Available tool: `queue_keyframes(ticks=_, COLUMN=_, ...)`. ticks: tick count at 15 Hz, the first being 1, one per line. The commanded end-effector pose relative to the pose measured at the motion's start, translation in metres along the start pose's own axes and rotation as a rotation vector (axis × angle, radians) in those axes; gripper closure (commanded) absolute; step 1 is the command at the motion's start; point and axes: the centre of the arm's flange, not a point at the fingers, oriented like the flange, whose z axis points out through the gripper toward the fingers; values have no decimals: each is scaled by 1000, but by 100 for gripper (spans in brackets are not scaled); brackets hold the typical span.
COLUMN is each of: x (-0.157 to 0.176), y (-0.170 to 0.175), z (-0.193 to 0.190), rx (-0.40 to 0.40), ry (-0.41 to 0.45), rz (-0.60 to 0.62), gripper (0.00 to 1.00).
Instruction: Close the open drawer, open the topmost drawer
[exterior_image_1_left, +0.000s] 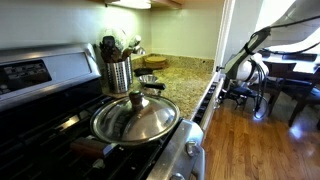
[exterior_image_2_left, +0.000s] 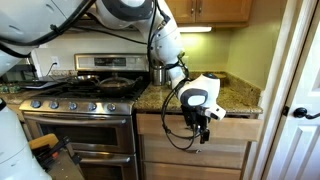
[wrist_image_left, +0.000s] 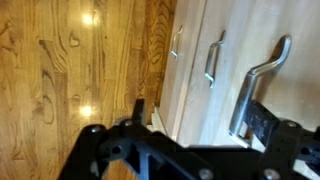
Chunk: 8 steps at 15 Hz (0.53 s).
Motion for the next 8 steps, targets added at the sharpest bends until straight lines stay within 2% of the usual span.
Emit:
queue_keyframes(ticks=1, x=-38, y=88, z=-1, rx=-193, ry=-10, rz=-57, gripper=0)
queue_keyframes(ticks=4, x=-56, y=145, z=7, rx=-301, ry=-8, rz=-98, gripper=0)
queue_keyframes(ticks=8, x=-81, y=165, z=-5, rx=-348, ry=56, rz=-169, gripper=0)
